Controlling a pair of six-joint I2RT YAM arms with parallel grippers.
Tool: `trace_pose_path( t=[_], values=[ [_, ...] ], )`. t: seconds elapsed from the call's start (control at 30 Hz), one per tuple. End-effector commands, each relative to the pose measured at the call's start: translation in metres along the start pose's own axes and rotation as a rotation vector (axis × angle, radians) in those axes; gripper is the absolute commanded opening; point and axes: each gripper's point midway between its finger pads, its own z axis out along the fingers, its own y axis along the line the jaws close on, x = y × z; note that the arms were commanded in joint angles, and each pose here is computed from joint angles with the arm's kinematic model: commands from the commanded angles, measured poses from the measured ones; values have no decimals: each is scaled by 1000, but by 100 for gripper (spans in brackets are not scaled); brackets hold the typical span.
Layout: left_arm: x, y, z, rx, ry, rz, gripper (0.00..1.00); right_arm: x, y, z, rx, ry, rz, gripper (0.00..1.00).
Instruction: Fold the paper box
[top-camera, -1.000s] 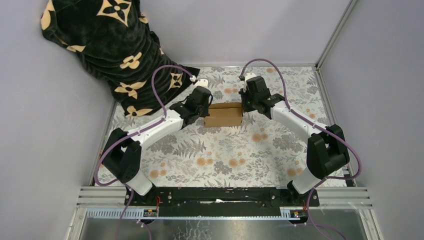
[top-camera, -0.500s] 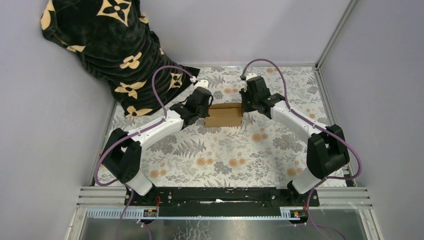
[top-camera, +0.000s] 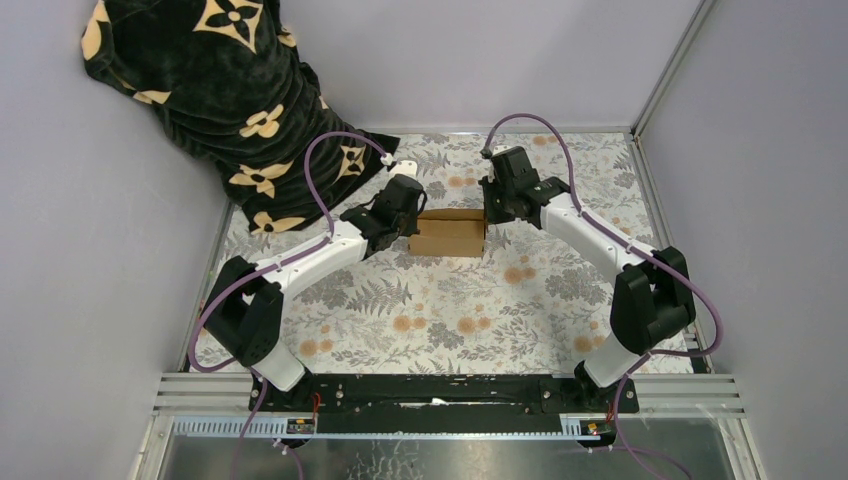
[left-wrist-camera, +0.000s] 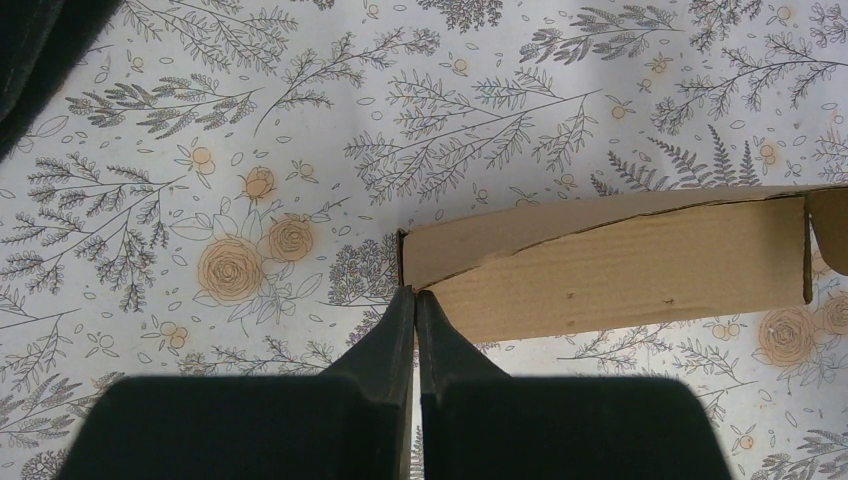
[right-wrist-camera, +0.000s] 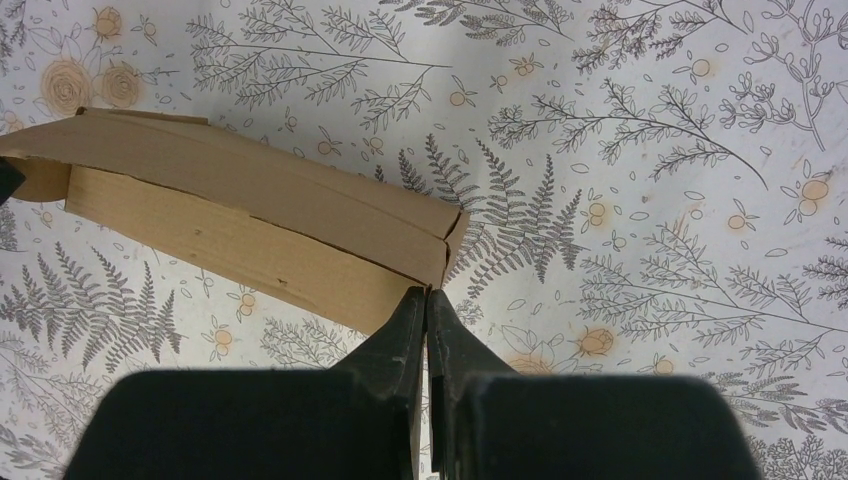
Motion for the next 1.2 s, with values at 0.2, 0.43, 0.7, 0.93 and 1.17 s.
trace_pose_path(
  t=[0.2,0.43,0.7,0.93,1.17],
  values=[
    [7,-32,-6,122,7,-26,4,-6,41,-3,-126,19,69,0],
    [8,-33,-7,125,8,-24,4,-5,38,-3,-96,23,108,0],
    [7,-33,-7,125,6,-21,4,-7,41,-4,-104,34,129,0],
    [9,-33,-7,129,9,-21,4,-7,40,-4,-93,41,146,0],
    [8,-33,-7,129,7,-18,4,-12,44,-5,-106,41,157,0]
  ],
)
